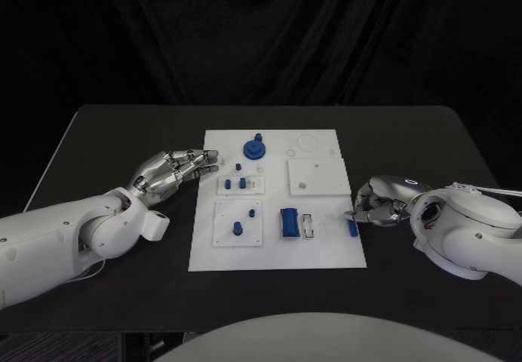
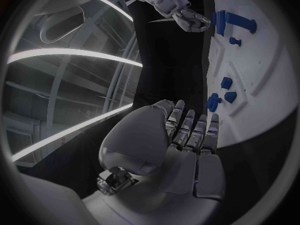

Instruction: Assemble the parts on the task board

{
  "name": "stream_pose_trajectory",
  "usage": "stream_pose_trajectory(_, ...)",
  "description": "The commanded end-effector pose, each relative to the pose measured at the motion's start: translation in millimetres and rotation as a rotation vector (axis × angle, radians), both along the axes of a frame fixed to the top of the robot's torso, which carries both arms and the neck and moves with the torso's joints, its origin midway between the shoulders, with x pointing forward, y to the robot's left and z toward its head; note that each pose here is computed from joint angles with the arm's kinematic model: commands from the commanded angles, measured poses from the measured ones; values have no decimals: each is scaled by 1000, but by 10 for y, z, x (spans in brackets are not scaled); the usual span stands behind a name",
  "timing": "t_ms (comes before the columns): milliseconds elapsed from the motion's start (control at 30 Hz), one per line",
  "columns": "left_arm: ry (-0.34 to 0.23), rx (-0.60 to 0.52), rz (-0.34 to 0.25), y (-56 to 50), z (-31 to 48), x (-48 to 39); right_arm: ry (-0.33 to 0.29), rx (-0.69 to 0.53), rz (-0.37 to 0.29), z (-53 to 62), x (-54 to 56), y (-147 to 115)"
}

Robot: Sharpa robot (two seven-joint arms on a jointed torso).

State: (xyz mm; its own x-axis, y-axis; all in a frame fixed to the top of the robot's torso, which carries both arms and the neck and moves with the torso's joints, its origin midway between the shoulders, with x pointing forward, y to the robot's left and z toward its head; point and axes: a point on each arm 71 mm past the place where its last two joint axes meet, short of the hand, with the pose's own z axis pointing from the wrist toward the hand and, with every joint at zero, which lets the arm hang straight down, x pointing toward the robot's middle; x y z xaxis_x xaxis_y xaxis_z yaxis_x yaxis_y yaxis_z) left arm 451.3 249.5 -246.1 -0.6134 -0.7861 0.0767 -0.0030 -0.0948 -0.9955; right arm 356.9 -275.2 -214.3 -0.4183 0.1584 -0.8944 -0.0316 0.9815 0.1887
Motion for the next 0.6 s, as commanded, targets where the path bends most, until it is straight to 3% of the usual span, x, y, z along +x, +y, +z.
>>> stream_pose_trajectory(33,-9,-17,-6,-12,7,-4,29,-41,-10,-38,7,-12)
stream_pose_trajectory(600,-2,-17,-13,-13,-2,0,92,-40,20,-187,24,100)
